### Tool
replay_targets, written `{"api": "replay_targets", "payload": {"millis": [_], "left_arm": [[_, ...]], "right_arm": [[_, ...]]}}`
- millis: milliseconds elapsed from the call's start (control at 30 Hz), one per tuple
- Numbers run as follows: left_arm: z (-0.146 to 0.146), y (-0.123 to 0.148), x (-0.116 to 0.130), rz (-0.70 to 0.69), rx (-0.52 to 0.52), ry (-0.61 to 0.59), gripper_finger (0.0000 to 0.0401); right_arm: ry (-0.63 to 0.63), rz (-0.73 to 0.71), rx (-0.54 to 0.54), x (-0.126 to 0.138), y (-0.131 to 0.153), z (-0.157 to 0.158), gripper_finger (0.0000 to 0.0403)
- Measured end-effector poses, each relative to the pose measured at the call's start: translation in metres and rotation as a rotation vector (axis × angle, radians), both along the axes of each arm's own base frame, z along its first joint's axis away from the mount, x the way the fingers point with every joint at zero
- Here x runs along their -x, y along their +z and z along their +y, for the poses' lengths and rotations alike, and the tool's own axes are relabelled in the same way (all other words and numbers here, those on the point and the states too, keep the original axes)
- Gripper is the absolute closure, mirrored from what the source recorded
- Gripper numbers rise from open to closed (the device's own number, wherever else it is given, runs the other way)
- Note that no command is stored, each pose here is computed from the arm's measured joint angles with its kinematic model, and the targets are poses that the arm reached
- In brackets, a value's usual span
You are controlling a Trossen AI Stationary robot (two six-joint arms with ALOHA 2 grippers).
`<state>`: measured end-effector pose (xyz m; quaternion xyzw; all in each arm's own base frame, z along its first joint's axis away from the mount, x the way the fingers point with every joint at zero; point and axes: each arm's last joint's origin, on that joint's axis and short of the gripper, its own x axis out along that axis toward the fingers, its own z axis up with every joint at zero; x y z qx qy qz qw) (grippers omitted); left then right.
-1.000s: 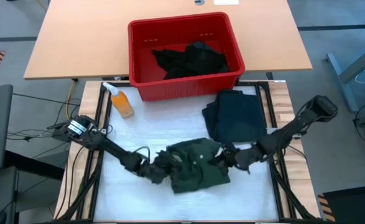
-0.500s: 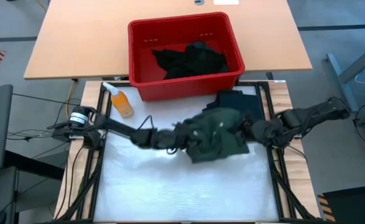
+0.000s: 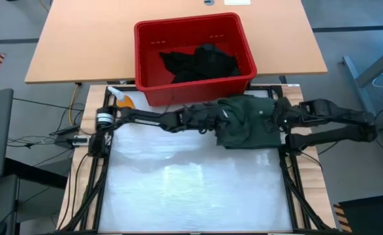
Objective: Fold laundry
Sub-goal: Stack the green polo shirt on top of the dark blue pants
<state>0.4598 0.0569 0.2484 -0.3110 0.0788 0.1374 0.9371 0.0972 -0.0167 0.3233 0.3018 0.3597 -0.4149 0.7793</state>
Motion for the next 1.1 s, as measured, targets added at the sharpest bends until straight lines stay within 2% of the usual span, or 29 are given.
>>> {"api": "replay_targets", "payload": {"millis": [133,300,500,600,700,800,933,1033,1100], "left_arm": [[0.005,-0.016,-0.027,0.020,0.031,-0.047,0.0401],[0.016,-0.028,-0.051,0.062,0.038,-0.035,0.0401],[0.031,-0.030,-0.054,0.099,0.015,0.025,0.0401],[0.038,-0.034,-0.052,0.129,0.072,-0.004,0.0401],[0.043,-0.039,-0.048,0.189,0.115,-0.026,0.0386],[0.044,-0.042,-0.046,0.228,0.068,-0.025,0.0349],[0.052,-0.031,-0.043,0.210,0.008,-0.043,0.0292],[0.065,-0.020,-0.035,0.207,-0.007,-0.102,0.0260],[0.074,-0.008,-0.027,0.200,-0.014,-0.199,0.0246]], "right_arm": [[-0.050,0.139,0.002,0.012,-0.005,-0.006,0.0367],[-0.094,0.204,0.061,0.015,-0.008,-0.017,0.0367],[-0.123,0.359,0.051,0.016,-0.040,-0.028,0.0367],[-0.148,0.403,0.029,0.018,-0.053,-0.031,0.0358],[-0.134,0.437,0.024,0.018,-0.055,-0.034,0.0310],[-0.101,0.441,-0.001,0.016,-0.052,-0.035,0.0245],[-0.072,0.412,-0.048,0.016,-0.045,-0.036,0.0166],[-0.089,0.396,-0.080,0.017,-0.035,-0.037,0.0133],[-0.118,0.377,-0.098,0.017,-0.024,-0.037,0.0124]]}}
